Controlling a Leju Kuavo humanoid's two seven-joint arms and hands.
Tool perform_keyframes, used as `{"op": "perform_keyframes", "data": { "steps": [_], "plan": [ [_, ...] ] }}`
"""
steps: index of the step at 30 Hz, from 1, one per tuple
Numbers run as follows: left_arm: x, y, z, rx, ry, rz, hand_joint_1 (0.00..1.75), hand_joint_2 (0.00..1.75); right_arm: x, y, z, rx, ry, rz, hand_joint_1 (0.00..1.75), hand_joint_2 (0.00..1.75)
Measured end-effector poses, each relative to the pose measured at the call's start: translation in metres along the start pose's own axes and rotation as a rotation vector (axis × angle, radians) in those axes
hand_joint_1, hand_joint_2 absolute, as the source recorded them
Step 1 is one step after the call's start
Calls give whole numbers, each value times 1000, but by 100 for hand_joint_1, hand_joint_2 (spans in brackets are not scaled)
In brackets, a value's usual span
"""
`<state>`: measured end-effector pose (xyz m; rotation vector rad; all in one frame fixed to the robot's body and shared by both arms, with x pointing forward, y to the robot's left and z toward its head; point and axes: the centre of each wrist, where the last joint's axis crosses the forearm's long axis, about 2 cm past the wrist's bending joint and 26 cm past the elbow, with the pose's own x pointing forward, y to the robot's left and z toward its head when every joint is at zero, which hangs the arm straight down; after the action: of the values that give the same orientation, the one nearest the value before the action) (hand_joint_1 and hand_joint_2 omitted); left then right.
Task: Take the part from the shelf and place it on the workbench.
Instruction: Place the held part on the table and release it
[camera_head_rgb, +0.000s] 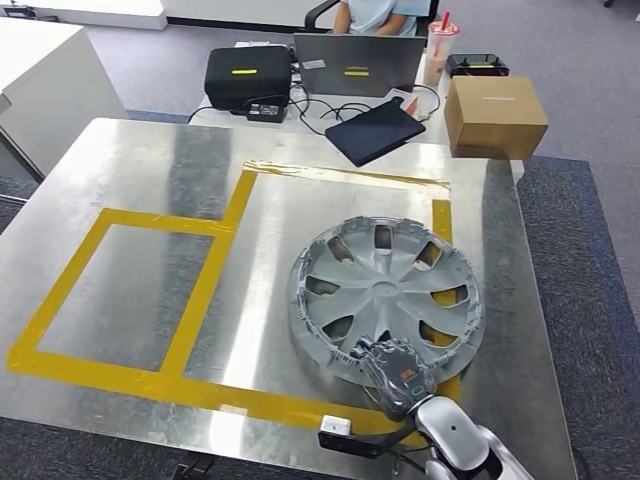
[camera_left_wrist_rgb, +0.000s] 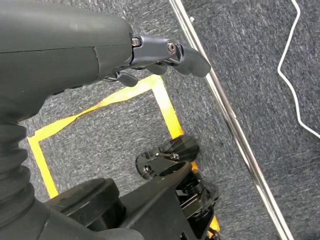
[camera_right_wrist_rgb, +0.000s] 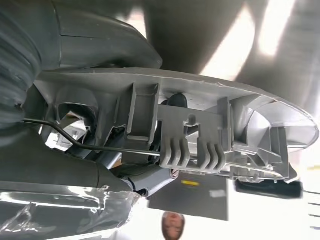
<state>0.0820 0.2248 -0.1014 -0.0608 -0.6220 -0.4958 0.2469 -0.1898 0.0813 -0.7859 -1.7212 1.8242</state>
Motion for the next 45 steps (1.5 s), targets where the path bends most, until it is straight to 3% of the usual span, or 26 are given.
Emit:
{"op": "perform_keyframes", "data": {
  "steps": [13,29,30,31,34,35,45],
  "plan": [
    [5,-6,-1,-21,-11,-17,0,175,33,-16,-44,-48,-112,-66,175,175],
    [6,-6,-1,-27,-20,-19,0,175,20,9,-25,56,-48,-96,175,175],
    [6,-6,-1,-29,-20,-19,0,175,19,10,-24,61,-44,-96,173,175],
    [6,-6,-1,-31,-21,-21,0,175,18,11,-23,66,-42,-97,134,175],
    [6,-7,-1,-35,-22,-26,0,44,16,11,-22,78,-34,-97,4,175],
    [6,-7,-1,-34,-23,-23,0,0,14,11,-21,80,-30,-98,0,175],
    [4,-7,-1,-13,-17,7,0,0,9,6,-21,60,4,-105,0,175]
  ]
}}
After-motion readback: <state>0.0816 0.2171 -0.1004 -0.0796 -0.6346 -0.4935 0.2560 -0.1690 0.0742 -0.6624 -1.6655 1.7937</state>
